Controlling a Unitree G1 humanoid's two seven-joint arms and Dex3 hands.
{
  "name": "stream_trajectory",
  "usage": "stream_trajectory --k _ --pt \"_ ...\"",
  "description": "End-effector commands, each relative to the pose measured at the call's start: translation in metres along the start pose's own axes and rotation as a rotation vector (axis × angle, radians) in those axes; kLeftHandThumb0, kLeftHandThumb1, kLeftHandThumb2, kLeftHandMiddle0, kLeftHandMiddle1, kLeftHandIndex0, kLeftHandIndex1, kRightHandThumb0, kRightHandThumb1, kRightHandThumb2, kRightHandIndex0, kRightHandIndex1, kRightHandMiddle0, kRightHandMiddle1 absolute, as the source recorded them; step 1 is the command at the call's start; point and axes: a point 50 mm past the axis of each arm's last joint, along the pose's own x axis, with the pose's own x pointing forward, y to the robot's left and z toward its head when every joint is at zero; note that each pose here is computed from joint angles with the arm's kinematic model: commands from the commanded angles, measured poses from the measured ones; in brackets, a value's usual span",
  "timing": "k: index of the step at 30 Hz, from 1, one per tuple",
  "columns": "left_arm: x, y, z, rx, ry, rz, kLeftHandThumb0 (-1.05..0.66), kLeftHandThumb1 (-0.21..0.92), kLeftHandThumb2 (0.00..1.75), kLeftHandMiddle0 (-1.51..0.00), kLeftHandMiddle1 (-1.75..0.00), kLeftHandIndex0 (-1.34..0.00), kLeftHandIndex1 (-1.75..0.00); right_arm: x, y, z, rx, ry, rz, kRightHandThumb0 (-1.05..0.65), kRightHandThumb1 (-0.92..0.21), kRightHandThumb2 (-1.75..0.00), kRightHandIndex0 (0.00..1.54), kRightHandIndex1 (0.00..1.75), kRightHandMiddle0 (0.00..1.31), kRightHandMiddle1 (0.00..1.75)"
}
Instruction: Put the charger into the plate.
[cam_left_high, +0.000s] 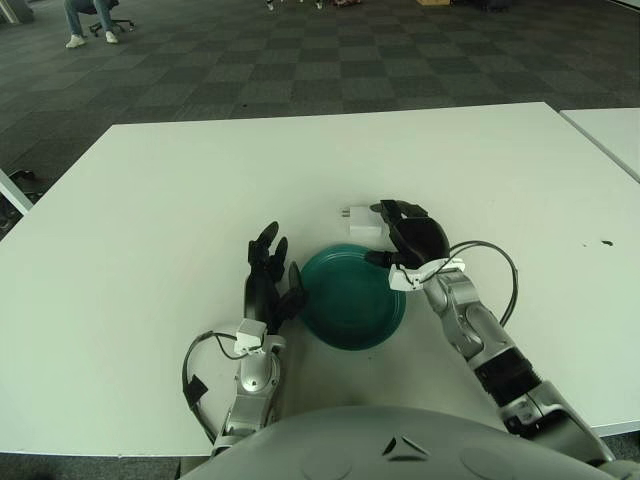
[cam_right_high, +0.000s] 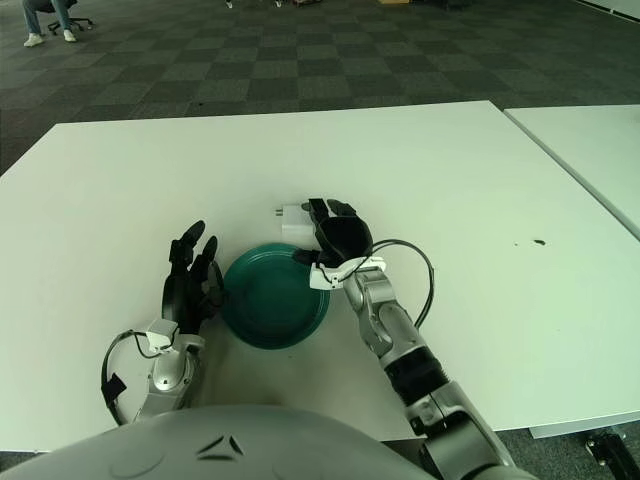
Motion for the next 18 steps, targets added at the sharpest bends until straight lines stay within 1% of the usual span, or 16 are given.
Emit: stream_trajectory --k 1,13,18 --pt "-0.025 -0.007 -0.038 0.015 0.19 0.01 -0.84 0.92 0.93 -0.38 0.0 -0.01 -0.79 0.009 -0.002 -0.001 -0.065 -0.044 0.005 -0.68 -0.92 -0.45 0.23 0.0 0.0 0.74" --pt "-0.026 -0.008 -0.039 0.019 0.18 0.014 -0.85 0.92 0.95 -0.39 -0.01 0.0 -0.79 0.02 -0.007 0.004 -0.104 -0.089 0.06 -0.66 -0.92 -0.5 0.23 0.0 0.0 0.69" --pt "-0.026 -0.008 -0.039 0.015 0.184 0.017 -0.85 0.92 0.95 -0.4 -0.01 -0.01 -0.8 0.03 -0.011 0.004 -0.104 -0.095 0.054 -0.67 -0.92 -0.52 0.23 0.0 0.0 0.68"
